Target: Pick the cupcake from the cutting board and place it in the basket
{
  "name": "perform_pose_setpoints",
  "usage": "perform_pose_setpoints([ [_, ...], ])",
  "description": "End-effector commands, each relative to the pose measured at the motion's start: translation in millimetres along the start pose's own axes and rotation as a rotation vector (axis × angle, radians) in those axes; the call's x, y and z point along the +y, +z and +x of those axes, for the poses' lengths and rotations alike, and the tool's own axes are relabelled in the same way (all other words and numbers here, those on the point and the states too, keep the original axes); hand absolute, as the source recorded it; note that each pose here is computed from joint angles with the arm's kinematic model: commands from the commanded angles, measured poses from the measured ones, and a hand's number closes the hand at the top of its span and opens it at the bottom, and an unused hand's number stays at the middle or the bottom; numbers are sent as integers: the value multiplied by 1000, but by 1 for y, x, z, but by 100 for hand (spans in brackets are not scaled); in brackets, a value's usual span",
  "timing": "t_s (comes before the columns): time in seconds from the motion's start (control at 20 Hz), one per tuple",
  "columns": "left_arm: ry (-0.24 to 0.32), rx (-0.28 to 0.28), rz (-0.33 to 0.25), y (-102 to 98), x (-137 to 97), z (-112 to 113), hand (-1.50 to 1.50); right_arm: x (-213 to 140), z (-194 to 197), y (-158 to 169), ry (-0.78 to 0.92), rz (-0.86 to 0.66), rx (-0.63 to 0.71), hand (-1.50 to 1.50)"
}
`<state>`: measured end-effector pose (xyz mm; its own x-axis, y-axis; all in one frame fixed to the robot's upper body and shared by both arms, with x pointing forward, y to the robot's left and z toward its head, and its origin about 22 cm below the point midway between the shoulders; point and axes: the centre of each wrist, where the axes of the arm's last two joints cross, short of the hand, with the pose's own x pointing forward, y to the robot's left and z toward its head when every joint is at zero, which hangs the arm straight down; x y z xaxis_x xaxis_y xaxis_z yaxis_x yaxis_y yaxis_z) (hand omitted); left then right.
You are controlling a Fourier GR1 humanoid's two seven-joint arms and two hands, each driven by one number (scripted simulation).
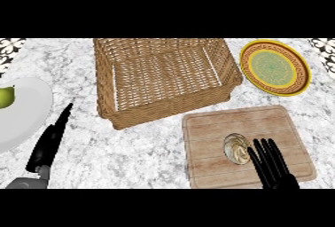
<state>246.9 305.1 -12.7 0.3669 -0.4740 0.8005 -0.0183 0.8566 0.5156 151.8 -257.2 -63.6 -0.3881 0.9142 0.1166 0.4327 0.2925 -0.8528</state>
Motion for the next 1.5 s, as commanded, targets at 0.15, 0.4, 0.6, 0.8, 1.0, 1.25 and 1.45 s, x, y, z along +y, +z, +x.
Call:
perform_pose_setpoints([
  [0.15, 2, 28, -1, 1, 13, 0, 0, 27, 2, -26, -60, 15, 57, 150],
  [0.4, -29, 16, -4, -4, 10, -5, 0, 39, 17, -54, -142, 63, -30, 150],
  [0.6, 6, 22, -4, 0, -7, 8, 0, 59, 31, -35, -108, 84, -65, 150],
  [0.8, 10, 15, -17, 11, -6, -8, 0, 61, 38, -62, -64, 21, -114, 150],
  [1.0, -8, 4, -10, 4, 1, -3, 0, 52, 43, -38, -2, -103, -93, 150],
  [1.25, -5, 20, -7, 3, -4, -24, 0, 32, 35, -42, 19, -130, -2, 150],
  [1.45, -1, -4, 7, 1, 3, -2, 0, 29, -17, -39, 67, 255, 269, 150],
])
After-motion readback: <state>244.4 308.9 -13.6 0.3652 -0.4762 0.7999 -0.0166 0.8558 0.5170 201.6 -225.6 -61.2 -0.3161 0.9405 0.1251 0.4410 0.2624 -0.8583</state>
